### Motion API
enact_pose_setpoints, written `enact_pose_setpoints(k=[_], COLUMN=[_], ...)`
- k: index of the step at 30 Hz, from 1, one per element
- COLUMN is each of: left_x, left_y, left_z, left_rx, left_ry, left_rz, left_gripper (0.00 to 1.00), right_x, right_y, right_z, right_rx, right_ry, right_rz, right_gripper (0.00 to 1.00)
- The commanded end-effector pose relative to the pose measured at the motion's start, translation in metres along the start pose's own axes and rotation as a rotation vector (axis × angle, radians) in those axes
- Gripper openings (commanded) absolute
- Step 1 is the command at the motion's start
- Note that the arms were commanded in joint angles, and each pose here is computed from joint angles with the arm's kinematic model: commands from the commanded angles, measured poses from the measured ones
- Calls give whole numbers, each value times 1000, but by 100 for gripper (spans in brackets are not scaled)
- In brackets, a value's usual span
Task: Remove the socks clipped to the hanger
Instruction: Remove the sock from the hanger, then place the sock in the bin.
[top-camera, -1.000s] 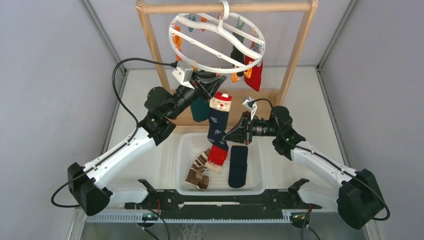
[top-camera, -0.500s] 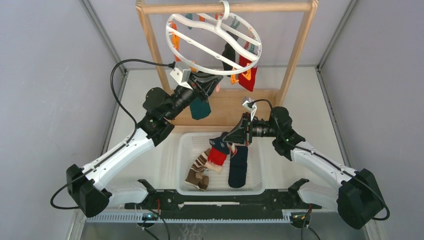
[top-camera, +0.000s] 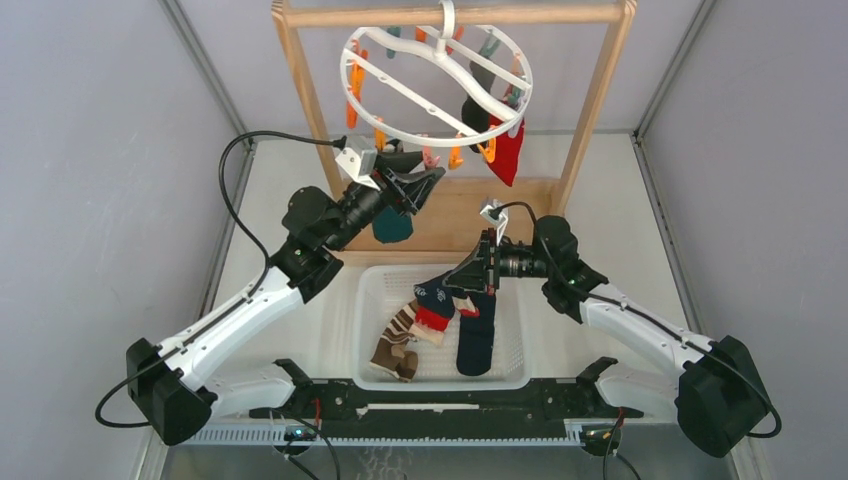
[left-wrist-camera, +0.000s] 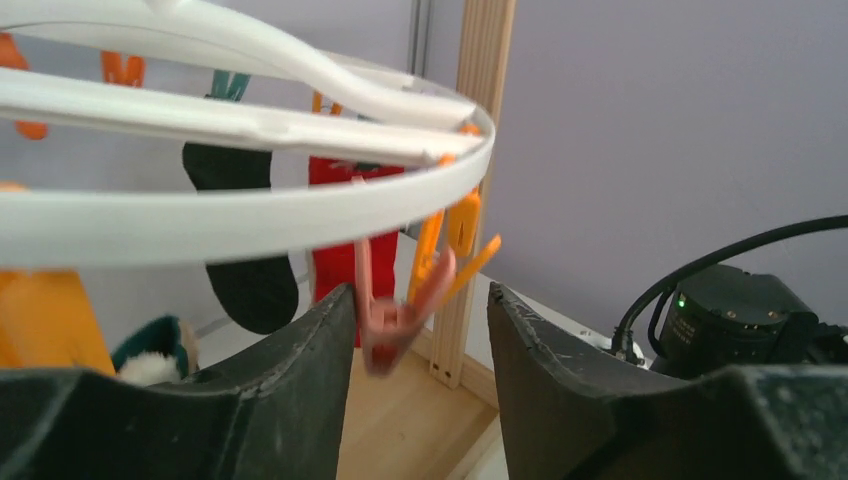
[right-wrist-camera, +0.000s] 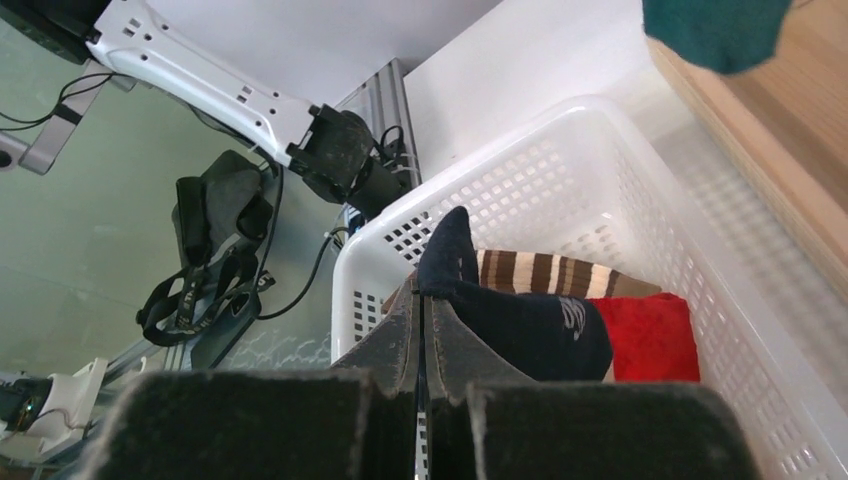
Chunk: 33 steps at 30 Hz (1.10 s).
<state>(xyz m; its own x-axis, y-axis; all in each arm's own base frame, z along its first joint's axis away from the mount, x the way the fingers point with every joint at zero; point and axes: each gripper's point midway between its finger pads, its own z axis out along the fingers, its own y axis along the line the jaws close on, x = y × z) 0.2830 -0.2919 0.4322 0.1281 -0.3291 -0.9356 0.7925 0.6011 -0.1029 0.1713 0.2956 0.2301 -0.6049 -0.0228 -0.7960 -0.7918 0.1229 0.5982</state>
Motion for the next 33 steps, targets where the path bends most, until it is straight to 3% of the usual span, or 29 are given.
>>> enact_pose_setpoints(k=[1,8,13,15,33], left_x=[4,14,19,21,31], left_y=[0,4,2,2,-1], left_z=[-13,-27,-36,-41,-79], left_rx=[-10,-37,-40,-42,-77], left_ry=[8,22,27,29,55], left_rz=[-5,-17,-41,-50,-122], left_gripper=[60,78,85,99,100], right_x=[2,27,38,44,128], right_y=[-9,-20,-21,-22,-14], right_z=[3,13,24,27,17], right_rx=[49,110,119,127,198], right_ry=[-4,67,92,107,213], right_rz=[-15,-8,-2,6,101], right_gripper=[1,1,1,0,1])
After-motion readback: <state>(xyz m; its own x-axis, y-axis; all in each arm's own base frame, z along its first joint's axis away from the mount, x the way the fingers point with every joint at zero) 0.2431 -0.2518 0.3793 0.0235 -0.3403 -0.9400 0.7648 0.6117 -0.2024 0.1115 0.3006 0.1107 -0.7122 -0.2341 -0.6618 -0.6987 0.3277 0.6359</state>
